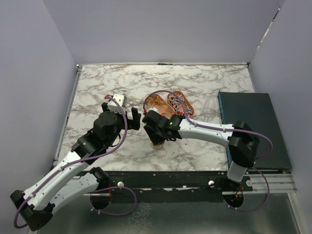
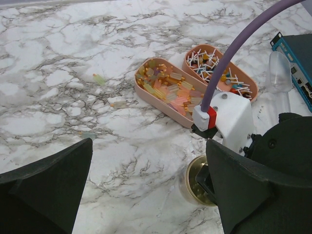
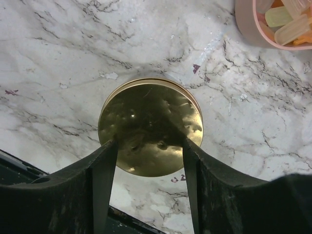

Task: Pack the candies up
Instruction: Move the packing bottle to the center of the board.

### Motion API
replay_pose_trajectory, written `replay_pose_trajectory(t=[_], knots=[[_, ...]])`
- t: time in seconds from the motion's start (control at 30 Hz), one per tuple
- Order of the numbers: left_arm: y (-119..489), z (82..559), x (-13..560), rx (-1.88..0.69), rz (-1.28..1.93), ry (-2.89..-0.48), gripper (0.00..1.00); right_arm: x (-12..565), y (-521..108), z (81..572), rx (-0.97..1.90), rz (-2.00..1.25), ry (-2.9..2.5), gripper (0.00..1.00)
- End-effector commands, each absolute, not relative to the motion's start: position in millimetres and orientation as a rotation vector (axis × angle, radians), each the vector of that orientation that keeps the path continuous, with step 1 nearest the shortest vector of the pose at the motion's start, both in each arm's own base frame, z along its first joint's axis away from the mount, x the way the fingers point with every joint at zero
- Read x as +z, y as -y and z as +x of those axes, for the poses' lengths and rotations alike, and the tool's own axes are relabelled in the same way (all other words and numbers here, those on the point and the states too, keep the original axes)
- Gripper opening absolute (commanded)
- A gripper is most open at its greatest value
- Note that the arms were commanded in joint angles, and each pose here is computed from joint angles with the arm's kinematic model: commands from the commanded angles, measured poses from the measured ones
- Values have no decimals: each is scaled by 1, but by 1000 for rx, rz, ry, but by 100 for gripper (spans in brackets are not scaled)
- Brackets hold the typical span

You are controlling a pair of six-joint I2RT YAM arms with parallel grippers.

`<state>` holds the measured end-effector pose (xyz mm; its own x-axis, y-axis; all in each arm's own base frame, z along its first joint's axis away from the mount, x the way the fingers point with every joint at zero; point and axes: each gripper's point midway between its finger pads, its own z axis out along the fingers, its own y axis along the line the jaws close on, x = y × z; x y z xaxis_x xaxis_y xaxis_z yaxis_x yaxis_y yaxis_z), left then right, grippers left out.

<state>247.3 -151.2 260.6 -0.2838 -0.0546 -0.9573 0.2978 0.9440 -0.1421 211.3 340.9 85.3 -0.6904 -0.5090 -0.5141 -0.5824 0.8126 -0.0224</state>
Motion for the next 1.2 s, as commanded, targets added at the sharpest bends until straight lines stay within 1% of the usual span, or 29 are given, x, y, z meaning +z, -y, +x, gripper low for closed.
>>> replay_pose_trajectory(t=[0.0, 0.13, 0.47, 0.6, 0.77, 0.93, 1.0, 1.17], knots=[[150, 248, 257, -343, 164, -1834, 99, 53, -327, 194, 140, -833, -2576, 57], [151, 249, 256, -344, 168, -1839, 99, 62, -327, 197, 144, -819, -2558, 57], [151, 249, 256, -342, 165, -1838, 99, 117, -347, 219, 194, -782, -2431, 57], [150, 249, 256, -339, 162, -1838, 99, 131, -349, 224, 201, -771, -2394, 57], [154, 247, 255, -381, 145, -1846, 99, 138, -341, 226, 178, -758, -2369, 57], [161, 243, 250, -449, 104, -1870, 99, 143, -329, 224, 170, -744, -2346, 54], [165, 240, 244, -486, 89, -1890, 99, 143, -322, 223, 159, -737, -2340, 53], [182, 231, 219, -596, 64, -1985, 99, 146, -303, 221, 138, -707, -2317, 53]])
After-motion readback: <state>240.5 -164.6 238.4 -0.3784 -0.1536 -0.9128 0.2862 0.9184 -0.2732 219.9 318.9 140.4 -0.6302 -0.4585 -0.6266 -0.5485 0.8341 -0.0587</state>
